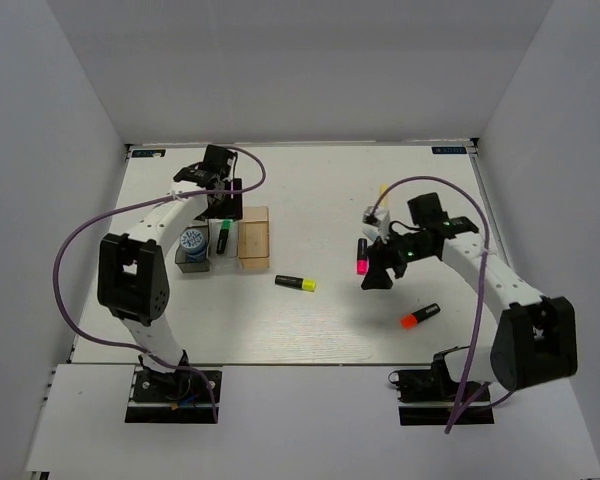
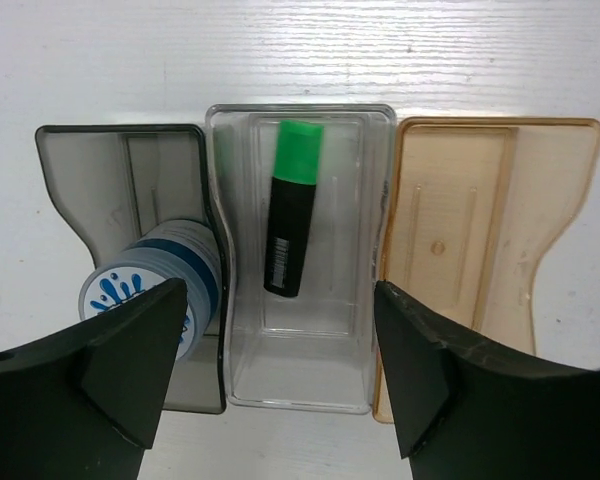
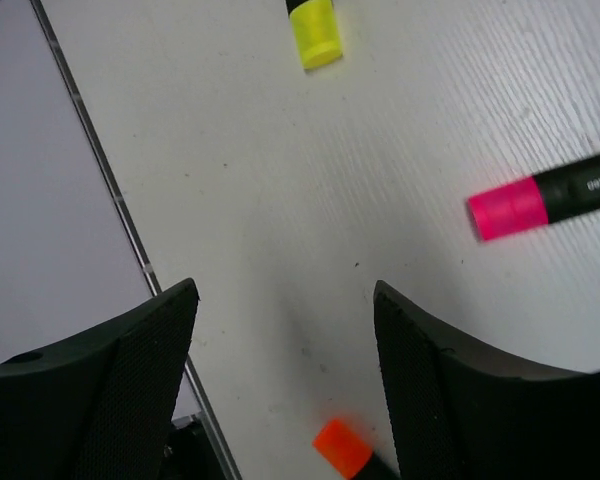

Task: Sort the stationery into containers
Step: Place the stationery in the storage box, then move the stationery to the center of the board.

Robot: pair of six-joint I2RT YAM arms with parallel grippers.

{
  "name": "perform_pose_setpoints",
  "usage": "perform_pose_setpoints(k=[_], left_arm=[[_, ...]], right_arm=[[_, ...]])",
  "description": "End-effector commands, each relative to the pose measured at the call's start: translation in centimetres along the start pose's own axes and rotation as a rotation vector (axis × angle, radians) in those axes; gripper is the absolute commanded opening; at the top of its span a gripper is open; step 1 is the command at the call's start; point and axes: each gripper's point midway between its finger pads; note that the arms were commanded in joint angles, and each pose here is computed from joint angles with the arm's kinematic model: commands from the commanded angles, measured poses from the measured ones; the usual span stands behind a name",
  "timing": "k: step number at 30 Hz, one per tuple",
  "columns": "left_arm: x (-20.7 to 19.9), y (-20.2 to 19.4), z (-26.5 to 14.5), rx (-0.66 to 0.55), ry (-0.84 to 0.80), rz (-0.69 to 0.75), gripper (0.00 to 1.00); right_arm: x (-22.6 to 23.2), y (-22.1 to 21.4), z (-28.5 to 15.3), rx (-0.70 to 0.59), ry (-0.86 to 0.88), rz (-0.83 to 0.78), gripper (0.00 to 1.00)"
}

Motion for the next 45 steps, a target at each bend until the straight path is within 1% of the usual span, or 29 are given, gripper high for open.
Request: perform_pose_setpoints(k=[1,2,3,4,5,6,7,8,9,10,11,12,13,14,15,17,18,19,21,27,33,37,38,40,41,42,43,44,45], left_arm=[[-1.1,2.4,-4.2,-0.068,-0.104,-0.022,0.86],[-1.3,2.5,-5.4,-0.085,-0.136,-0.033,0.84],[-1.5,2.4,-6.0,-0.090,-0.161,-0.051,0.78],[-1.7,0.7,-6.7,-0.059,-0.211,-0.051,0.39],[-1.8,0.8,-8.7,-0.095,-0.254,-0.081,0.14],[-1.7,0.5,-9.4,-0.104,-0.272,-0.093,0.00],[-0.6,-1.9,-10.8,-0.103,-0.301,-0.096,0.00],[-0.3,-2.4,-11.3,-0.121,-0.323,-0.102,0.00],[0.5,-4.4,-10.8,-0.099,-0.311,-0.081,0.01],[1.2,-4.9,-12.3,-0.134,-0.340,-0.088,0.11],[2.7,-7.6,-11.7,-0.106,-0.322,-0.083,0.51],[3.6,-7.9,-12.8,-0.153,-0.329,-0.092,0.66],[4.1,-8.5,-12.9,-0.163,-0.326,-0.082,0.71],[5.4,-10.5,-12.1,-0.156,-0.301,-0.086,0.77],[6.1,-10.8,-12.7,-0.187,-0.301,-0.092,0.78],[7.6,-12.3,-11.9,-0.183,-0.250,-0.087,0.83],[8.0,-12.7,-12.2,-0.217,-0.259,-0.091,0.84],[8.4,-13.5,-11.6,-0.210,-0.247,-0.091,0.86],[8.8,-13.7,-11.7,-0.243,-0.244,-0.103,0.89],[9.1,-14.5,-11.4,-0.240,-0.241,-0.105,0.90],[9.3,-14.6,-11.4,-0.256,-0.242,-0.114,0.91],[9.4,-14.6,-11.2,-0.262,-0.241,-0.122,0.91],[9.3,-14.7,-11.2,-0.260,-0.243,-0.123,0.91],[9.4,-14.7,-11.1,-0.260,-0.239,-0.127,0.91],[9.4,-14.8,-11.1,-0.262,-0.240,-0.128,0.91],[9.5,-14.7,-11.1,-0.266,-0.238,-0.131,0.91],[9.5,-14.8,-11.1,-0.267,-0.239,-0.131,0.91],[9.5,-14.7,-11.1,-0.270,-0.239,-0.134,0.91],[9.6,-14.7,-11.1,-0.270,-0.237,-0.137,0.91]], right_arm=[[-1.6,2.1,1.9,0.064,-0.007,-0.181,0.73],[-1.2,2.0,3.2,0.136,-0.016,-0.232,0.73],[-1.8,1.6,4.8,0.174,-0.008,-0.228,0.72],[-0.8,3.3,6.1,0.177,0.009,-0.296,0.72],[-2.3,3.9,6.7,0.196,-0.078,-0.293,0.72],[-2.5,4.6,7.2,0.199,-0.088,-0.307,0.73],[-3.0,4.0,8.8,0.230,-0.075,-0.303,0.75],[-3.5,4.2,9.5,0.255,-0.109,-0.320,0.75],[-3.3,3.9,10.6,0.274,-0.094,-0.330,0.77],[-3.5,3.7,11.6,0.283,-0.089,-0.335,0.78],[-4.0,3.8,12.4,0.298,-0.107,-0.348,0.78],[-3.9,4.0,12.9,0.297,-0.108,-0.354,0.78],[-4.2,4.1,13.6,0.294,-0.112,-0.351,0.78],[-4.7,4.7,14.1,0.298,-0.132,-0.355,0.78],[-4.1,5.1,14.9,0.296,-0.124,-0.364,0.78],[-4.3,5.1,16.1,0.312,-0.128,-0.339,0.78],[-3.8,5.5,16.7,0.311,-0.127,-0.356,0.78],[-3.4,5.6,17.5,0.321,-0.118,-0.374,0.78],[-3.1,6.3,18.5,0.323,-0.130,-0.402,0.78],[-2.1,4.4,20.7,0.375,-0.096,-0.401,0.78],[-1.6,2.2,21.2,0.416,-0.069,-0.394,0.68],[-1.7,0.7,20.8,0.455,-0.073,-0.397,0.56],[-1.7,0.0,20.7,0.472,-0.072,-0.399,0.51],[-1.8,-0.8,20.1,0.497,-0.083,-0.403,0.44],[-1.7,-1.4,19.8,0.517,-0.081,-0.406,0.36],[-2.0,-2.1,19.5,0.543,-0.095,-0.408,0.34],[-2.0,-2.2,19.0,0.548,-0.099,-0.405,0.32],[-1.7,-3.2,18.7,0.573,-0.093,-0.407,0.28],[-1.9,-3.0,18.2,0.575,-0.109,-0.414,0.21]])
Point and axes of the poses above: each gripper's point midway between its finger pads, its own z axis out along the fingers, its own x axis along the line the jaws close on, y = z × x, and after that the axes turned 14 degrees about -z, right-handed
